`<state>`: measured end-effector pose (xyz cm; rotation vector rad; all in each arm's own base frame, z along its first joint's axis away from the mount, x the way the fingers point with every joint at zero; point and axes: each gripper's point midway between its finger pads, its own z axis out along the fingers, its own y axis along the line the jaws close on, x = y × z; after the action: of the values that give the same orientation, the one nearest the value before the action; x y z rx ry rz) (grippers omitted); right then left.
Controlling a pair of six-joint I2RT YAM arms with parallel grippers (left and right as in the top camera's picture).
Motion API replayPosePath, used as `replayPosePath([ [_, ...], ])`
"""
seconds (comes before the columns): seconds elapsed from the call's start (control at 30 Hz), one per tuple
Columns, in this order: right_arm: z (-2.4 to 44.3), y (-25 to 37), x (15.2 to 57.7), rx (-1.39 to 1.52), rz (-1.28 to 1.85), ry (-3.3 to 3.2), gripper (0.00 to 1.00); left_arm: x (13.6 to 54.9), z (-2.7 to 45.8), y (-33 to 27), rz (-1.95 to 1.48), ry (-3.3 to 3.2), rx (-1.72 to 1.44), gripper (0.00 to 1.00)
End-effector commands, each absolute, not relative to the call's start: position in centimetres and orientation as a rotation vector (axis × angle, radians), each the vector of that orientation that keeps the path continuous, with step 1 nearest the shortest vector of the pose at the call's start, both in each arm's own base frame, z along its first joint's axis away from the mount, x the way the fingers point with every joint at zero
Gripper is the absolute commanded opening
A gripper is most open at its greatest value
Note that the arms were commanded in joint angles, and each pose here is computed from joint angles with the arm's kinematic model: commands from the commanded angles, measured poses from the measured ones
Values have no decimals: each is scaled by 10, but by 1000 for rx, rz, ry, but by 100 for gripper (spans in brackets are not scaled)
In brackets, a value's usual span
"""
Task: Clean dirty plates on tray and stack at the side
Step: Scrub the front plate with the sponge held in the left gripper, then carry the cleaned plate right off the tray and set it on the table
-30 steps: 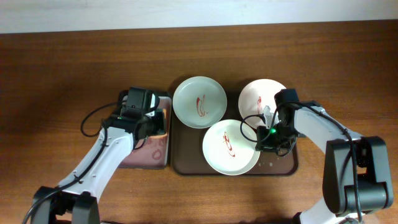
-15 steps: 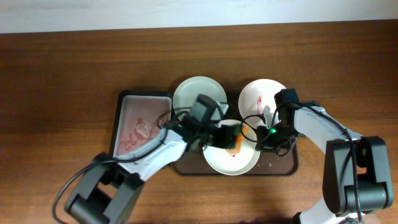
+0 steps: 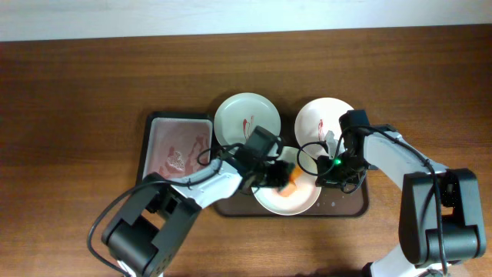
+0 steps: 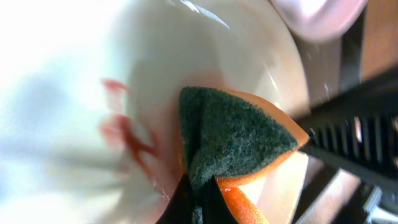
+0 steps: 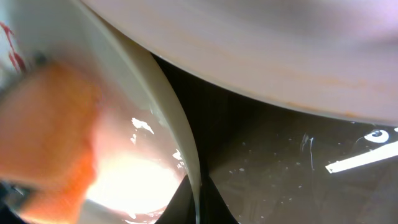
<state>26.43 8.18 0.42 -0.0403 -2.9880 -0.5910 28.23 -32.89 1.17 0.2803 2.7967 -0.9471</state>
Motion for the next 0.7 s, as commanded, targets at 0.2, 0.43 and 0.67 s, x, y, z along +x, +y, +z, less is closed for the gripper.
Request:
replayPosePath([
  [0.2, 3, 86, 252, -32, -599, -2936, 4, 299, 17, -262, -672, 2865, 218, 0],
  [0.43, 48, 72, 278, 4, -489, -3104, 4, 310, 114, -206, -538, 2663, 221, 0],
  [0.67, 107, 21, 295, -208, 73, -3399, 4, 337, 103, -93, -196, 2704, 24, 0],
])
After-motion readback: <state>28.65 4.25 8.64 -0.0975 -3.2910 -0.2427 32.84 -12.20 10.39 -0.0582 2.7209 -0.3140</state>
